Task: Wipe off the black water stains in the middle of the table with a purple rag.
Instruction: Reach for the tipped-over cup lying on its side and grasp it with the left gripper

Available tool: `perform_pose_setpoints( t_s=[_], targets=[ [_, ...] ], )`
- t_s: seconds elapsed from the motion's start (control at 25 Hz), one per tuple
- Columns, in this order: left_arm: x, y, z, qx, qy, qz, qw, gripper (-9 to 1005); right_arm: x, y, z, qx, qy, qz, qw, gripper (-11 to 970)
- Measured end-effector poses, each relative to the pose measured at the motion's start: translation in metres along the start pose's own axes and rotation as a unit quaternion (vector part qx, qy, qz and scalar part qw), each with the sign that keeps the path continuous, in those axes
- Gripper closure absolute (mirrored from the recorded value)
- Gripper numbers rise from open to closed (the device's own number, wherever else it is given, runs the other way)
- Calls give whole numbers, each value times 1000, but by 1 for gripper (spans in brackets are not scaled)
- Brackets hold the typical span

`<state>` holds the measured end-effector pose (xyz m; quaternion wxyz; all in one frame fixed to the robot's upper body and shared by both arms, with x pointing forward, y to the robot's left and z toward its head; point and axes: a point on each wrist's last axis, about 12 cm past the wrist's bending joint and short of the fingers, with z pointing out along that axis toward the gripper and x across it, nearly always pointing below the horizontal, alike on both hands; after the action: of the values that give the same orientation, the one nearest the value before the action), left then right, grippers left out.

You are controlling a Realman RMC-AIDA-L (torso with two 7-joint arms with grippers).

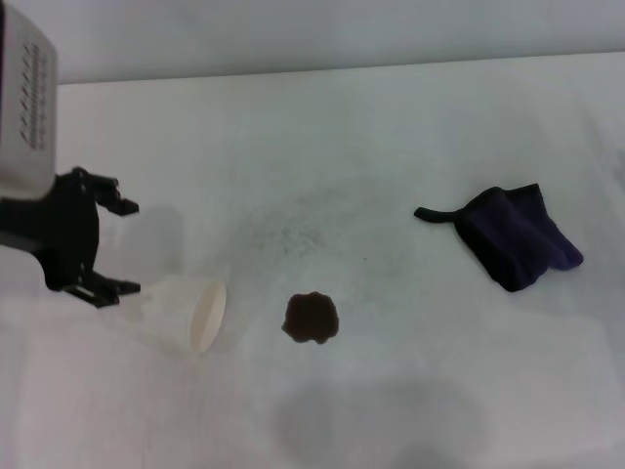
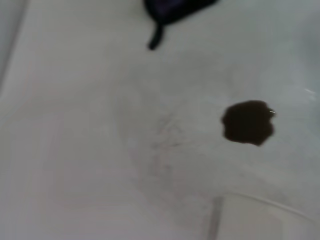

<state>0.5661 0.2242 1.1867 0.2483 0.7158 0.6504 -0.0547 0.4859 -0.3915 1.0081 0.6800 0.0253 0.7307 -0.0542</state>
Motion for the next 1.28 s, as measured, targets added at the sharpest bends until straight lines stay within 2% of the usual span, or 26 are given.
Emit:
perform_pose_setpoints(
  t_s=[0.16, 0.48, 1.08, 1.28],
  targets=[
    [-2, -6, 8, 12, 4, 20, 1000, 120, 0, 0, 0, 1, 0, 5, 1000, 86],
    [5, -8, 17, 19, 7, 24, 1000, 119, 0, 0, 0, 0, -2, 7, 1000, 86],
    [12, -19, 64, 38, -1, 52, 998, 120, -4, 1, 1, -6, -16, 6, 1000, 86],
    [13, -19, 72, 33, -10, 52, 998, 123, -5, 1, -1, -7, -23, 7, 1000, 86]
  ],
)
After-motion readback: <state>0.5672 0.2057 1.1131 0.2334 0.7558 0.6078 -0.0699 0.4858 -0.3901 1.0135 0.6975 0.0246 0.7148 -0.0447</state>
